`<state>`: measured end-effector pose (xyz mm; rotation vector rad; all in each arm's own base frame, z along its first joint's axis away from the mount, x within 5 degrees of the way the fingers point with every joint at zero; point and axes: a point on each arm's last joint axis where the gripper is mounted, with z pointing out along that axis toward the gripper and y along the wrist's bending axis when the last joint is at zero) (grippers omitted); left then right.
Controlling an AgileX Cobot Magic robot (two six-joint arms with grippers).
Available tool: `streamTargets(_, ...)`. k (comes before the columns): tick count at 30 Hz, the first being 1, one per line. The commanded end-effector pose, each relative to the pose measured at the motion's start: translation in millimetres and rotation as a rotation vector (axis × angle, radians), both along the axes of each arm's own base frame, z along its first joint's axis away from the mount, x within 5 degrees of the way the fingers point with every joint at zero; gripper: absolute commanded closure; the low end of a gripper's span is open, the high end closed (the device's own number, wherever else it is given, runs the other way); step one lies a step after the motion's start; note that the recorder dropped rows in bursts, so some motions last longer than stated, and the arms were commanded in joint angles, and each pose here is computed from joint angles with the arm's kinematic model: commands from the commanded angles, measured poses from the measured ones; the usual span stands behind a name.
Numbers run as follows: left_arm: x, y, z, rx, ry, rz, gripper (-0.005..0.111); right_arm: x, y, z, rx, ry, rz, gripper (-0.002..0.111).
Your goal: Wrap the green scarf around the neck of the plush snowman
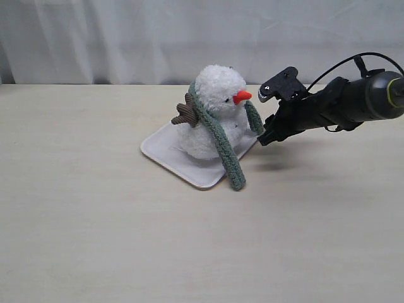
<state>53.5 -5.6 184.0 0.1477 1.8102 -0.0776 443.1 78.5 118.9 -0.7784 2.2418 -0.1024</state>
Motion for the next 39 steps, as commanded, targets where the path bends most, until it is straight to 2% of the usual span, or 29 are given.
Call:
streamTargets(1,0.2,-0.3,0.1,-0.005,-0.010,-0.001,0.107,-1.4,11.8,7.5,-0.023,-0.024,0.054,0.057)
streamTargets(11,0.2,-0.3,0.1,-0.005,-0.010,-0.001,0.107,1.5,25.8,4.1,-0.053,-0.102,0.043,0.057)
streamTargets(24,0.3,-0.3,0.5,-0.006,-0.014,-0.002,0.107,-8.8,34.0,-16.2,-0.017,0.079,0.139,0.057)
streamTargets(30,0.3,-0.3,0.5,-0.006,-0.014,-0.002,0.107,-19.2,41.1,-20.8,0.081,0.212,0.157,0.057)
streamTargets(39,0.2,-0.3,0.1,-0.005,-0.010,-0.001,0.107,-25.8,46.2,10.3,0.151,0.222,0.185,0.057)
